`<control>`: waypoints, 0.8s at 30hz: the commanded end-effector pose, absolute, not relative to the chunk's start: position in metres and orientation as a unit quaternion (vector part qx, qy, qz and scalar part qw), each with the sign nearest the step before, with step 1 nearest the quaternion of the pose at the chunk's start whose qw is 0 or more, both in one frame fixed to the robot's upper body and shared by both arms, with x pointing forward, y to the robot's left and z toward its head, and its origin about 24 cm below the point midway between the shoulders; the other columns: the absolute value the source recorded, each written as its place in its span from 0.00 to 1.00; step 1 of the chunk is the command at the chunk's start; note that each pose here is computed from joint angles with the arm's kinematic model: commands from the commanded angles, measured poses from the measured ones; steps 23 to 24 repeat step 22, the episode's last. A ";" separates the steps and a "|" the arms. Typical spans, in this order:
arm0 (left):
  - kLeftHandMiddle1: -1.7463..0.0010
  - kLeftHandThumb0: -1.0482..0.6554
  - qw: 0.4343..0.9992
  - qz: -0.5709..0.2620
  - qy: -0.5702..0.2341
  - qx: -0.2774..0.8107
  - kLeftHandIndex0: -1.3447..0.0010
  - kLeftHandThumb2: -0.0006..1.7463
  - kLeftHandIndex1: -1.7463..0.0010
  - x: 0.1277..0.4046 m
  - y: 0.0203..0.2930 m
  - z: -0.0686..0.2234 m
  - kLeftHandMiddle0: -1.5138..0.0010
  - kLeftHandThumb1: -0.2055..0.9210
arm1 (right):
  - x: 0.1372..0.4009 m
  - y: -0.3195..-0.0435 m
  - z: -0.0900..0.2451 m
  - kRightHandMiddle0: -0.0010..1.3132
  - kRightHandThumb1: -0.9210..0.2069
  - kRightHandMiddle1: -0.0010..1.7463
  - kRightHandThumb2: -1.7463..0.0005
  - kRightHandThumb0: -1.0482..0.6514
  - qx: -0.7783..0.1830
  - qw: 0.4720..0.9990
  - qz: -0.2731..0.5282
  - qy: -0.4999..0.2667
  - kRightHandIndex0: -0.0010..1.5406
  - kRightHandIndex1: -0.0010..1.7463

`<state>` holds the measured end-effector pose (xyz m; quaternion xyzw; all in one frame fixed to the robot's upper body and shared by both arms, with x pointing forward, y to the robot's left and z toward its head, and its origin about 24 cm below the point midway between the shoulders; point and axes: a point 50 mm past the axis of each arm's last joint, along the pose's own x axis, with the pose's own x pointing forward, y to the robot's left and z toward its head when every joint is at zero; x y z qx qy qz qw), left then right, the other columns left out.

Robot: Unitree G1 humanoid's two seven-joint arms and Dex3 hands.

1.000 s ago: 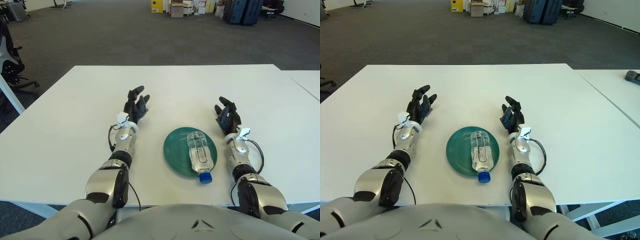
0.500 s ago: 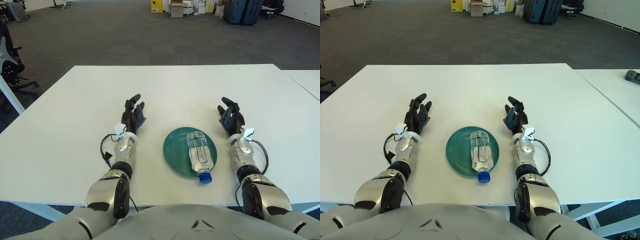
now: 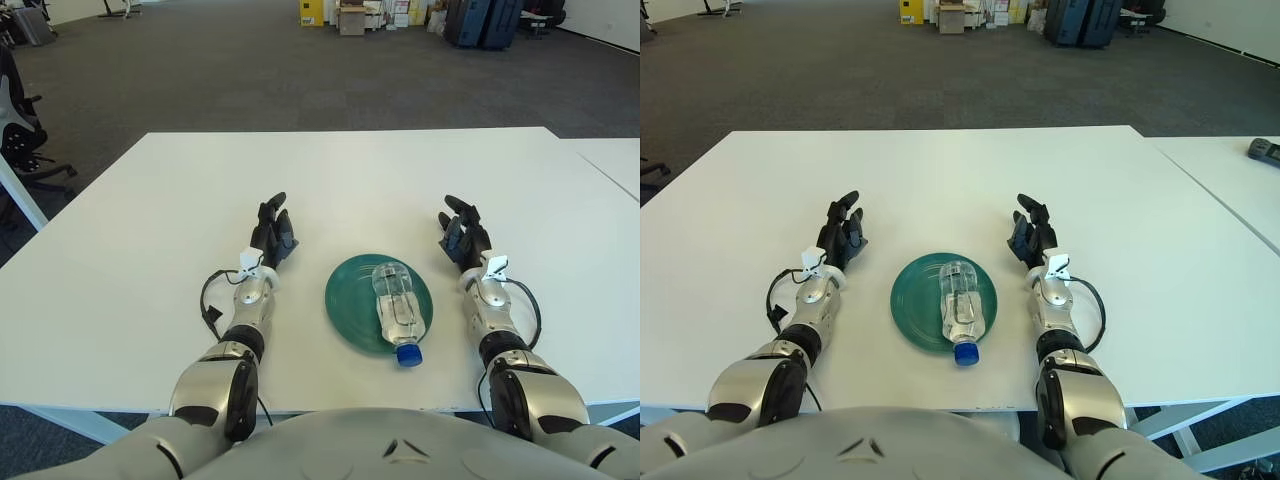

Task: Put the bottle into the plate.

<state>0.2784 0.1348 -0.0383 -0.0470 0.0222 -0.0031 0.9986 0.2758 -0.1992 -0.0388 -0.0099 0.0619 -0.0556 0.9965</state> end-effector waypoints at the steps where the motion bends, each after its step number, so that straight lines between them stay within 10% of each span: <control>1: 0.97 0.12 0.997 0.003 0.063 -0.035 1.00 0.55 0.73 0.270 0.139 -0.052 0.88 1.00 | 0.258 -0.194 -0.061 0.00 0.00 0.32 0.48 0.17 -0.016 0.991 -0.058 0.124 0.13 0.00; 24: 0.98 0.15 0.998 0.008 0.064 -0.010 1.00 0.48 0.69 0.270 0.138 -0.052 0.87 1.00 | 0.261 -0.188 -0.060 0.00 0.00 0.23 0.48 0.18 -0.038 0.990 -0.038 0.134 0.08 0.00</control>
